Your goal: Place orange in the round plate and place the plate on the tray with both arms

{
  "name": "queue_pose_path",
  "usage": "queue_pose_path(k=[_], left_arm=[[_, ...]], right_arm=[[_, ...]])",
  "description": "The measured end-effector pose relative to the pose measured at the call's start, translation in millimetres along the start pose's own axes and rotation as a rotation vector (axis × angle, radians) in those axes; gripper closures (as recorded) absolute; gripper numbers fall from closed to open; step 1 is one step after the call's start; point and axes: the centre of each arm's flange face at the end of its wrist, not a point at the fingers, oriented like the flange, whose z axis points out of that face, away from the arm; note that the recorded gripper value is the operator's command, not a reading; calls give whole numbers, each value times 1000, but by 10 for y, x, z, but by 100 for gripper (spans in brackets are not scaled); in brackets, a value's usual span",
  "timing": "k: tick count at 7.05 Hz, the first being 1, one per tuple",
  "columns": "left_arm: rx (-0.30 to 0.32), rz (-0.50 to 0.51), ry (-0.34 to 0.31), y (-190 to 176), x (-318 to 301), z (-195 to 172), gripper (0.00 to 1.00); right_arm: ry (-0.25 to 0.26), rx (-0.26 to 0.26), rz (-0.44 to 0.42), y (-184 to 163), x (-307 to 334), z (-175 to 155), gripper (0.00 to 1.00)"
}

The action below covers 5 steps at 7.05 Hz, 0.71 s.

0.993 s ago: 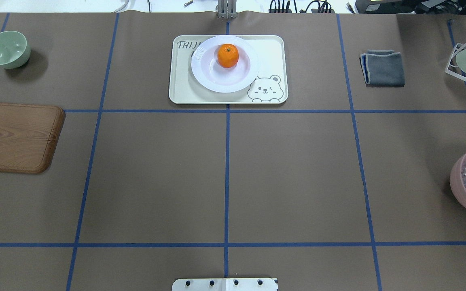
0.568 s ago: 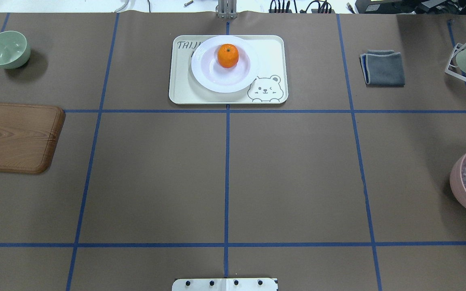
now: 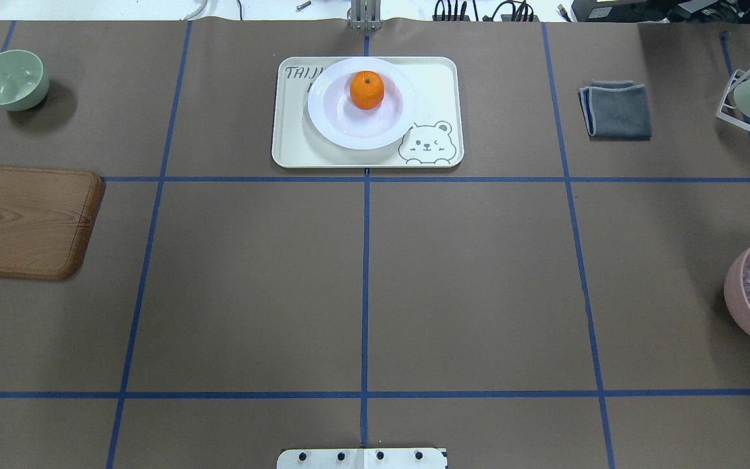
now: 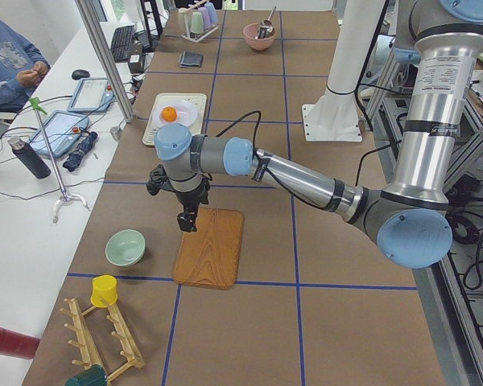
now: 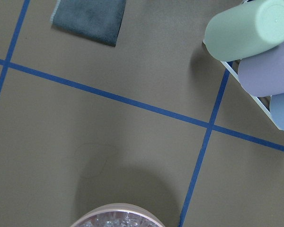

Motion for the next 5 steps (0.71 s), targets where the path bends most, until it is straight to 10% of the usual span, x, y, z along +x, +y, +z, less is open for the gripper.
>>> queue_pose_path(k=[5], left_arm=[[14,-12,2,10,-168,60,1]], right_arm=[[4,16,-20,-83,-84,-71,0]])
